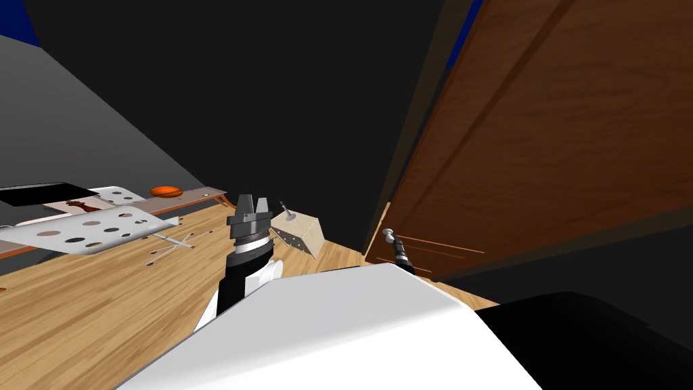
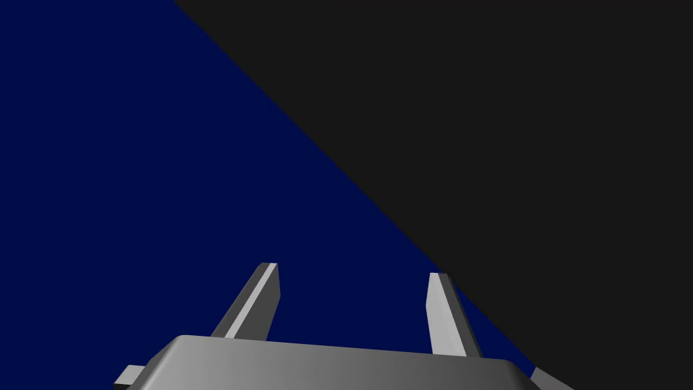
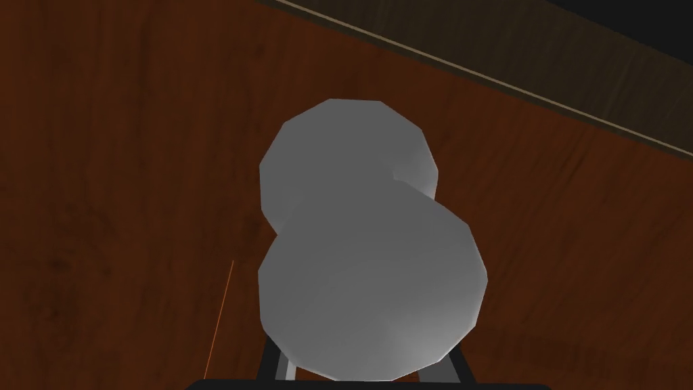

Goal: Pull the door open

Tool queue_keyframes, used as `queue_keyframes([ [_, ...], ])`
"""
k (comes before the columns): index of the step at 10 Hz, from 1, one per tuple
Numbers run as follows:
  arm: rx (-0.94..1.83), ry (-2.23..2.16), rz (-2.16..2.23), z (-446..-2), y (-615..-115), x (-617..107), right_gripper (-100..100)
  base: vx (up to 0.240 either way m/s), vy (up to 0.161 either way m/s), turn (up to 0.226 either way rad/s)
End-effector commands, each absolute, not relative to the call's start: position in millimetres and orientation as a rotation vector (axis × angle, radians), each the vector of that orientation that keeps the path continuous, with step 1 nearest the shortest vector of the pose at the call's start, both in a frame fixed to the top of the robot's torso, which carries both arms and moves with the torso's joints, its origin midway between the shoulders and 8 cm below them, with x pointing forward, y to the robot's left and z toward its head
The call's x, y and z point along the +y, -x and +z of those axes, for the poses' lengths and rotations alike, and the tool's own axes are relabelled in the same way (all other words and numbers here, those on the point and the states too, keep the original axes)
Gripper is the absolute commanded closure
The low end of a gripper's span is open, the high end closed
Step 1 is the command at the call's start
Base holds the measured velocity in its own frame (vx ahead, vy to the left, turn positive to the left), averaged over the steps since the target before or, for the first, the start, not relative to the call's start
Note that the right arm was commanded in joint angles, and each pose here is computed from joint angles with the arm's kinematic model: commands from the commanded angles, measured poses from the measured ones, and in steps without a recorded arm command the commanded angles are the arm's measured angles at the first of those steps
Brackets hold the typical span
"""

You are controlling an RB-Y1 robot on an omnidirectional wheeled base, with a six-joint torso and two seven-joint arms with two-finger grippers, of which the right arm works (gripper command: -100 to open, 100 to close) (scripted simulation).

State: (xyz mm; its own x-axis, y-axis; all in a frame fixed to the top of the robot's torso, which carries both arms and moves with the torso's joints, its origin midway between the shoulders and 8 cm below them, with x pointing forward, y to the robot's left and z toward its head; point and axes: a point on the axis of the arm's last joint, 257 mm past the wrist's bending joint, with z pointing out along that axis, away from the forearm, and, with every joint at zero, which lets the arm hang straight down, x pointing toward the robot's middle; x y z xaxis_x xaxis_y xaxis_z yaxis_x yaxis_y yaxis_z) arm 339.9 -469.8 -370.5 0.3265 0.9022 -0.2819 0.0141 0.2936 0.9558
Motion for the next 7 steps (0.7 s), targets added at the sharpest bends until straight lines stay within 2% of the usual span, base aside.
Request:
queue_keyframes([
  [1,1.022,-1.143,0.84,-369.9,-347.1,-463.0,100,-0.063,-0.011,0.079],
  [7,0.906,-1.258,0.956,-369.6,-349.9,-470.1,100,-0.053,-0.014,0.075],
])
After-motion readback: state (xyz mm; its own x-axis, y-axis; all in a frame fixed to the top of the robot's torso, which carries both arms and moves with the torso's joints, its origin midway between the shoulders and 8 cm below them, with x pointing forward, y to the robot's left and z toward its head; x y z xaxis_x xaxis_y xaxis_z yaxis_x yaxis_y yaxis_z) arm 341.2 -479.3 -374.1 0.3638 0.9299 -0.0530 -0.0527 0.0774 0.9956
